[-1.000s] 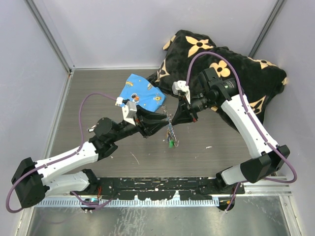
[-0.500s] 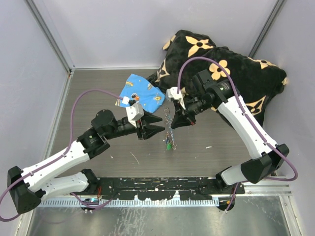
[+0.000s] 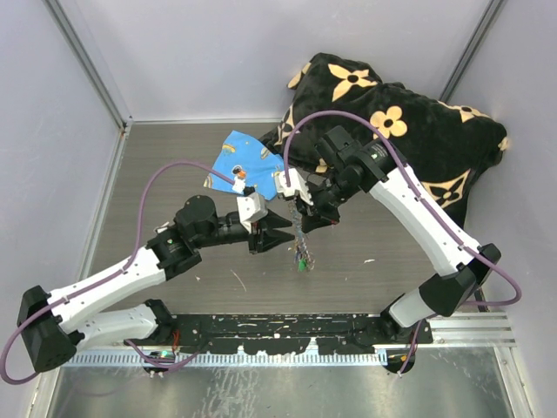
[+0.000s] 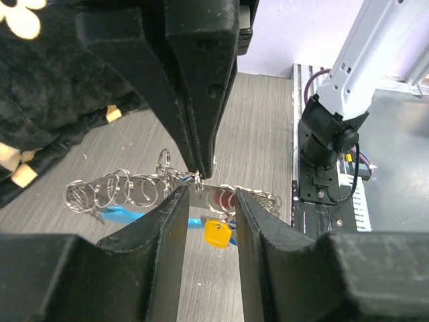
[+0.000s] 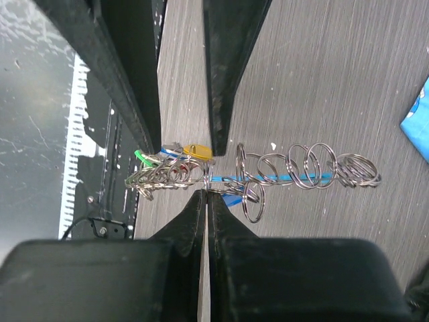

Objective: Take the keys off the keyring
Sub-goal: Remove the key from the keyring.

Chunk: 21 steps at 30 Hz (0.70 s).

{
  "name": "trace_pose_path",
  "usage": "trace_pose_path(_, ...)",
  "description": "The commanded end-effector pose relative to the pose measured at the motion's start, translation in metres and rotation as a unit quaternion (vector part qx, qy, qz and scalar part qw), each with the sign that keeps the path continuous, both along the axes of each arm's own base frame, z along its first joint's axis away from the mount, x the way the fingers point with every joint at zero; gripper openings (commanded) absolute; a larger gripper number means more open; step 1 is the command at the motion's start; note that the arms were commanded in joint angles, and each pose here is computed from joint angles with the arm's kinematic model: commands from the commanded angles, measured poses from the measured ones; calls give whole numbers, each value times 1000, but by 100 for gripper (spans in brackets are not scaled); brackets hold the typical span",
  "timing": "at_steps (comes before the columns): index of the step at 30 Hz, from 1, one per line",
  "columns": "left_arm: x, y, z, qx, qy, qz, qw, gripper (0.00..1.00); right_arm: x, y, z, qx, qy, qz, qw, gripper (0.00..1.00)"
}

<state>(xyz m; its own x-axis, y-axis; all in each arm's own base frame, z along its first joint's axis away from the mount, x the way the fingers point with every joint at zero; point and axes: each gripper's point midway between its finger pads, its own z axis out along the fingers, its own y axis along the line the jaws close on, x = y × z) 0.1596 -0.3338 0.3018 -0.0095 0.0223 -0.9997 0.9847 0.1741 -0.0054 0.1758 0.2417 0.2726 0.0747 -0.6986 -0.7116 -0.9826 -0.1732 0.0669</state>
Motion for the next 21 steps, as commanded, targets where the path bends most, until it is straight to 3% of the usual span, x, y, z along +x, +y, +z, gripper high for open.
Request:
trace_pose_path(1, 0, -12, 29, -59, -39, 2, 998, 34, 3, -2, 7, -24, -39, 2, 999, 1)
trace_pose_path(10, 10, -21, 2, -15, -44, 25, 999, 25, 4, 2, 5, -41, -45, -2, 998, 1)
trace_pose_path(21, 11, -18, -11, 13, -48, 29, 998, 24, 2, 4, 5, -40, -39, -2, 998, 1)
